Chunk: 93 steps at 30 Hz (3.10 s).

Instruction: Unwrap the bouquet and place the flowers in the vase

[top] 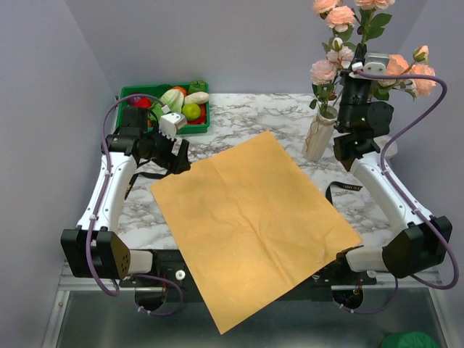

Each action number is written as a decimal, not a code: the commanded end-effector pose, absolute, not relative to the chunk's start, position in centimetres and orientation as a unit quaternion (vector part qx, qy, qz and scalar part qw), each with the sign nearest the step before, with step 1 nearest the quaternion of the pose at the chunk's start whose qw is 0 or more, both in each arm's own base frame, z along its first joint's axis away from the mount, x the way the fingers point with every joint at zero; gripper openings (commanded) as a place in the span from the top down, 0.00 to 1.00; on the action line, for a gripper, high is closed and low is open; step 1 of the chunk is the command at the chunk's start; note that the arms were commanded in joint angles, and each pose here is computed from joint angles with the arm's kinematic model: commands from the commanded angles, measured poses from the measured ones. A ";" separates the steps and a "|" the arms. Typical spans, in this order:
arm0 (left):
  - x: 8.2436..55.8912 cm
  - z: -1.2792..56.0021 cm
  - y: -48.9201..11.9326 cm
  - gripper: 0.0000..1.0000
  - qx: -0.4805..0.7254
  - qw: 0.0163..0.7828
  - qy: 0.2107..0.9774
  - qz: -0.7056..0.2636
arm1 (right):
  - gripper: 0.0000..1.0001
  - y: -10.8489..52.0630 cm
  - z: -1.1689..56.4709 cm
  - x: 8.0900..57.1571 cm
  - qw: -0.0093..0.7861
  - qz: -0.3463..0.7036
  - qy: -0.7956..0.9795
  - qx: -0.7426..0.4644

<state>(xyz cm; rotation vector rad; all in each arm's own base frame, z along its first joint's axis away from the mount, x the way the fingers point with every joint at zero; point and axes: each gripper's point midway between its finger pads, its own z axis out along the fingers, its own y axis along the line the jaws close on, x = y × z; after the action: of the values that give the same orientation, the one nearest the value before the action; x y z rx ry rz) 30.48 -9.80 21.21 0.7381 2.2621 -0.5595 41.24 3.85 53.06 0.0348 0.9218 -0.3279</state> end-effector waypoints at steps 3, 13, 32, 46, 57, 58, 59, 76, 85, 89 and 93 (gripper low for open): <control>30.6 21.6 -9.5 0.01 0.292 0.347 0.864 -0.220 | 0.99 3.3 52.0 42.5 0.886 -0.158 0.433 0.040; 30.5 21.1 -9.2 0.01 0.293 0.340 0.864 -0.228 | 0.99 3.0 47.6 44.4 0.862 -0.157 0.477 0.065; 31.7 22.2 -9.0 0.01 0.274 0.325 0.876 -0.229 | 0.93 5.6 40.5 45.2 0.793 -0.073 0.605 0.025; 31.2 23.5 -9.0 0.01 0.272 0.338 0.872 -0.226 | 0.41 8.1 38.8 45.4 0.764 -0.016 0.644 -0.018; 30.8 23.0 -9.0 0.01 0.274 0.335 0.873 -0.224 | 0.32 7.7 40.5 42.0 0.768 0.025 0.639 0.010; 30.8 23.0 -9.0 0.01 0.274 0.335 0.873 -0.226 | 0.33 7.4 40.9 41.5 0.771 0.023 0.636 0.014; 30.8 23.0 -9.0 0.01 0.273 0.335 0.873 -0.226 | 0.33 7.0 41.2 41.2 0.772 0.018 0.635 0.021; 30.3 23.5 -9.3 0.01 0.276 0.339 0.868 -0.234 | 0.35 3.6 40.9 33.1 0.743 0.039 0.660 0.105; 30.5 23.1 -8.9 0.01 0.279 0.338 0.871 -0.223 | 0.39 7.6 35.8 32.3 0.686 0.125 0.716 0.044; 31.5 23.3 -8.6 0.01 0.264 0.336 0.878 -0.216 | 0.30 10.3 30.8 31.4 0.603 0.169 0.780 0.003; 33.6 24.3 -9.3 0.01 0.246 0.345 0.877 -0.228 | 0.01 11.1 26.4 29.3 0.553 0.185 0.812 -0.016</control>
<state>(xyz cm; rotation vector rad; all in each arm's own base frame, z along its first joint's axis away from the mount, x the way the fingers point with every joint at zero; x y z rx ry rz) 31.56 -9.03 23.01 0.7009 2.2864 -0.5822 32.26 9.08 32.68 0.0441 1.7176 0.3282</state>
